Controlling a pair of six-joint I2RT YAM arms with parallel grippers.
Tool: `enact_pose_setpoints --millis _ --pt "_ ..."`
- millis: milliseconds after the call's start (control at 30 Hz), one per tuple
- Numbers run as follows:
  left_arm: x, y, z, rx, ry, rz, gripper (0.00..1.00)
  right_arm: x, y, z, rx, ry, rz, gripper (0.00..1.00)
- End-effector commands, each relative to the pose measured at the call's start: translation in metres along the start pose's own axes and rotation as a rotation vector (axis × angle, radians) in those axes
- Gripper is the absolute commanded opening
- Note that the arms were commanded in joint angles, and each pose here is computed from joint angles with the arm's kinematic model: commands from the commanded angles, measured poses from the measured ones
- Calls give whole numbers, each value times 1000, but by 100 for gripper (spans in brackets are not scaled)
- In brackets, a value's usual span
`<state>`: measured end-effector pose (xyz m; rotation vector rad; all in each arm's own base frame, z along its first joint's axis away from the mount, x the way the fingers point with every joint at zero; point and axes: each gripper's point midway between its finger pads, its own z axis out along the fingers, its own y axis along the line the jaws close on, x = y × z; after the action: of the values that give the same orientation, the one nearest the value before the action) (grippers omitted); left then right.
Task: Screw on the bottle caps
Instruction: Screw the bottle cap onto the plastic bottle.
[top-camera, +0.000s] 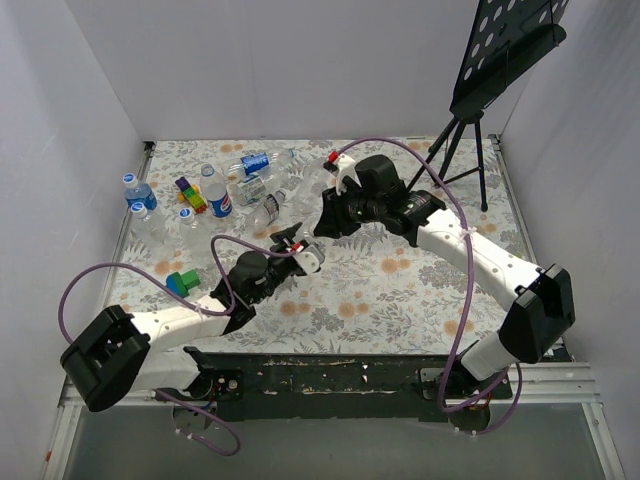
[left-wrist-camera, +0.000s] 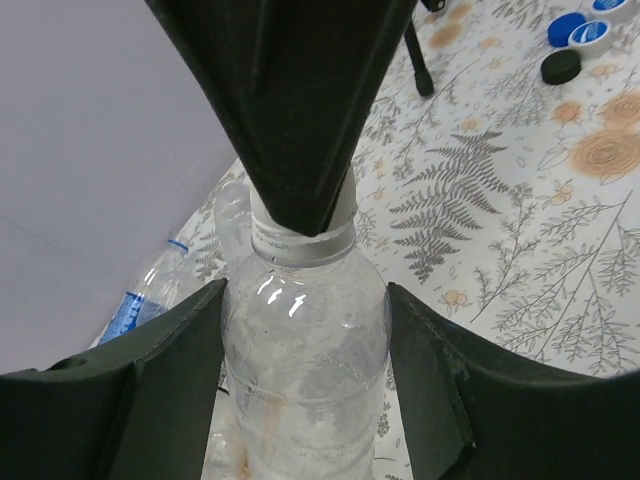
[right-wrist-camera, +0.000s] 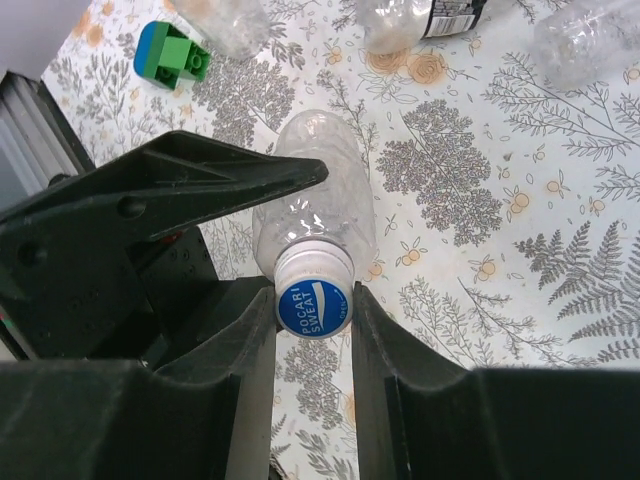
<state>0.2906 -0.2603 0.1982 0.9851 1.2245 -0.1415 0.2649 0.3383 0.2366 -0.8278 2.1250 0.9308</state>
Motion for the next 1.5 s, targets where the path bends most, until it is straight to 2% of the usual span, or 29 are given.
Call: enact_pose_setpoints --millis 0,33,67,133,233,300,400,633,733,900,1467 --pt "-44 40 4 -162 -111 44 0 -17 16 5 -29 -72 121 1" --pt "-42 36 6 -141 -100 41 0 -21 18 0 -36 -85 102 4" --pt "-40 30 7 -115 -94 -9 0 -24 18 -6 -40 -96 83 11" --pt "-38 17 12 -25 -85 -59 0 -32 17 -22 -44 -126 43 33" --pt "-32 -2 13 103 -69 -141 0 -46 9 -49 -32 -184 -13 56" --pt "-24 -9 14 166 -39 -189 0 -51 5 -66 -36 -219 -76 68" --pt "-21 -19 12 273 -20 -262 0 -53 3 -87 -65 -242 -237 76" --pt "-29 -44 8 548 -4 -406 0 -12 29 -100 -323 -225 -741 74" --pt "-26 -53 6 616 7 -443 0 2 32 -100 -371 -220 -846 72" --pt "-37 -62 3 703 -23 -480 0 15 26 -94 -403 -166 -887 67" --pt "-62 -62 -10 772 -115 -459 0 29 27 -89 -462 -130 -865 54"
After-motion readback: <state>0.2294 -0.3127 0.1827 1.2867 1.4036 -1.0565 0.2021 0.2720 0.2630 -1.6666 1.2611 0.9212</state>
